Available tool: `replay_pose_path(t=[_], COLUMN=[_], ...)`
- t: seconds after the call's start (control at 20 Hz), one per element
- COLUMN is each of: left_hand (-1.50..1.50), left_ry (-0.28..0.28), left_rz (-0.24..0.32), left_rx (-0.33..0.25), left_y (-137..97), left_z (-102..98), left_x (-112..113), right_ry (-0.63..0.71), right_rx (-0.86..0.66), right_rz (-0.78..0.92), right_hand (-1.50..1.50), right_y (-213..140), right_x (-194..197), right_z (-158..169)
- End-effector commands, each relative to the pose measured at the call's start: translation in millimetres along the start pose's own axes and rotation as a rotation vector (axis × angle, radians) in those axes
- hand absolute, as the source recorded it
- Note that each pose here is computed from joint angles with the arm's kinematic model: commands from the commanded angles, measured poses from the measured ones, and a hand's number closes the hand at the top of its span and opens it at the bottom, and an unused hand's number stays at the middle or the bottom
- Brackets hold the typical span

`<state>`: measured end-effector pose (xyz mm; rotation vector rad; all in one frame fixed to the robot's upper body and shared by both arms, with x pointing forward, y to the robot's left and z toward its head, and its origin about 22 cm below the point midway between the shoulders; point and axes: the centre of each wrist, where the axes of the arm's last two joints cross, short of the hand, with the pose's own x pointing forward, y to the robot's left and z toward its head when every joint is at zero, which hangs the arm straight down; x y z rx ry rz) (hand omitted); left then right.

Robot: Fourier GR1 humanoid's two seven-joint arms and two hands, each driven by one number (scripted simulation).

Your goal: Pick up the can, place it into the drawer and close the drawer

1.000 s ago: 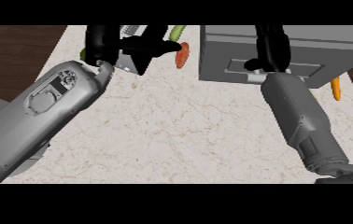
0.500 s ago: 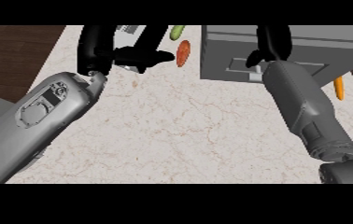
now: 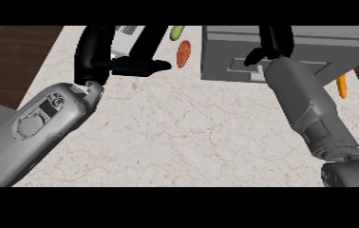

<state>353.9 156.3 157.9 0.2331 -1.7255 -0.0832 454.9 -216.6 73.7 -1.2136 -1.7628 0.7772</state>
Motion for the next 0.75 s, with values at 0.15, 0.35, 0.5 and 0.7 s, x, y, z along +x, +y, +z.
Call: replay_pose_path(t=[0.15, 0.35, 0.5, 0.7], left_hand=[-1.50, -1.50, -1.50, -1.50], left_ry=[0.009, 0.002, 0.002, 0.017], left_rz=[-0.004, -0.007, 0.001, 0.018], left_rx=[0.013, 0.038, 0.033, 0.031], left_y=[10, 16, 24, 20], left_z=[8, 0, 10, 17], left_x=[-14, -4, -7, -16], right_ry=[0.050, 0.079, 0.130, 0.144], right_rx=[-0.102, -0.131, -0.119, -0.116], right_rz=[-0.383, -0.560, -0.684, -0.704], right_hand=[-1.50, -1.50, -1.50, -1.50], right_y=[-9, -11, -14, -21], right_x=[46, 49, 41, 39], right_z=[-26, -29, -30, -37])
